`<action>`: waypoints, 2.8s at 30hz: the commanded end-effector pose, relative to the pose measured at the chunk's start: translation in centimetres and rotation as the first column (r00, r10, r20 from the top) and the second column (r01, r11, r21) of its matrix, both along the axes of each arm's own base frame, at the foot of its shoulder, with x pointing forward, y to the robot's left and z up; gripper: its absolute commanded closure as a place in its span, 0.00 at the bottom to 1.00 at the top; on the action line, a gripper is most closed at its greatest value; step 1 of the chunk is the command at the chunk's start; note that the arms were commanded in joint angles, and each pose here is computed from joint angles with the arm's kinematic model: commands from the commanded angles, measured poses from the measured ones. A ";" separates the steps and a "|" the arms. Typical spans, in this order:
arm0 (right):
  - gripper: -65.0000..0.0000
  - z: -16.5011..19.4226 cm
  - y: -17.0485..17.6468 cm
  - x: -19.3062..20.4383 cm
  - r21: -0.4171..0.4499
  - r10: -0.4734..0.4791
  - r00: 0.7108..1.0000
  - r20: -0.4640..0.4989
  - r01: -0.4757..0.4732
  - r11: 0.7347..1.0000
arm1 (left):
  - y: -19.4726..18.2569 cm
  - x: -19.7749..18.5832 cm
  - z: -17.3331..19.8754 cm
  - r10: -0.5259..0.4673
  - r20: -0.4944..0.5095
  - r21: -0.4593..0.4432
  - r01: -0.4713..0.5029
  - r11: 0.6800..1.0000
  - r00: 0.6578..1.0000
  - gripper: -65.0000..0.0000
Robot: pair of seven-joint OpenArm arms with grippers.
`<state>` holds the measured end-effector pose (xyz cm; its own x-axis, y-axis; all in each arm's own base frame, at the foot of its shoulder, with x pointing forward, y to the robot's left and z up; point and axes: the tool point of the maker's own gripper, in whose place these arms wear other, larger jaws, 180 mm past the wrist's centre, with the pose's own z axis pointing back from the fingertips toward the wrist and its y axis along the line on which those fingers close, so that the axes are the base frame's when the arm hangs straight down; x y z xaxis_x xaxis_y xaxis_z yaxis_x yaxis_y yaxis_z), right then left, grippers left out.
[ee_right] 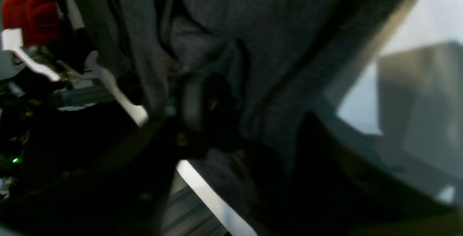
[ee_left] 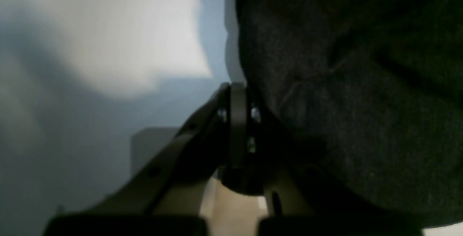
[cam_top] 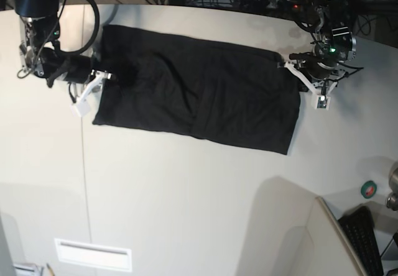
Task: Layout the t-shirt on the table in an organized manner, then fold the t-shirt properly
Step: 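Hold the shirt ends with both grippers and straighten the rectangle, then lift the shirt end with the right gripper and fold it over the body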
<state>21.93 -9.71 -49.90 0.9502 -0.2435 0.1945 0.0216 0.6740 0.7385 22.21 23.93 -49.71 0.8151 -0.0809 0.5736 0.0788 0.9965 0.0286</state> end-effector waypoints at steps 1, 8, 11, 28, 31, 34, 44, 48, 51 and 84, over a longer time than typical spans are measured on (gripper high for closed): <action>0.84 0.8 -0.5 1.5 -0.003 -0.005 0.999 0.036 0.005 1.000 | -0.8 -3.5 -1.9 -0.034 -0.137 -0.009 0.033 0.999 0.990 1.00; 1.00 0.1 -3.6 3.3 -0.063 -0.090 0.995 -0.043 0.087 0.994 | -2.0 -5.9 -1.9 -0.043 -0.155 -0.020 0.040 0.999 0.987 1.00; 1.00 0.5 -4.9 4.1 -0.093 -0.106 0.993 -0.052 0.101 0.991 | -4.4 -6.4 -2.0 -0.103 -0.160 -0.044 0.097 0.994 0.982 1.00; 1.00 5.2 -1.3 5.2 -0.199 -0.103 0.993 -0.062 0.089 0.976 | 1.8 -1.6 3.3 0.042 -0.037 -0.060 -0.044 0.997 0.998 1.00; 1.00 6.2 1.4 4.8 -0.169 -0.097 0.993 -0.073 0.083 0.982 | 2.5 -0.3 2.2 0.043 -0.047 -0.028 -0.045 0.999 0.998 1.00; 1.00 7.7 4.0 4.6 -0.116 -0.078 0.993 -0.088 0.067 0.991 | 2.1 1.1 1.0 0.021 -0.040 0.013 -0.021 1.000 0.999 1.00; 1.00 11.5 10.4 5.2 0.036 -0.012 0.995 -0.101 0.015 0.999 | -6.0 2.3 -0.4 -0.226 -0.079 0.047 0.230 0.972 0.971 1.00; 1.00 12.4 13.7 4.6 0.047 0.091 0.993 -0.071 -0.088 0.995 | -7.3 2.2 -0.2 -0.267 -0.073 0.044 0.270 0.962 0.961 1.00; 1.00 13.0 15.9 4.8 0.036 0.144 0.989 -0.017 -0.143 0.989 | -7.5 2.2 -0.3 -0.272 -0.073 0.043 0.276 0.960 0.959 1.00; 0.39 9.6 25.4 5.8 -0.089 0.249 0.969 -0.006 -0.248 0.965 | 0.8 -1.6 4.2 -0.106 -0.083 0.121 0.115 0.986 0.991 1.00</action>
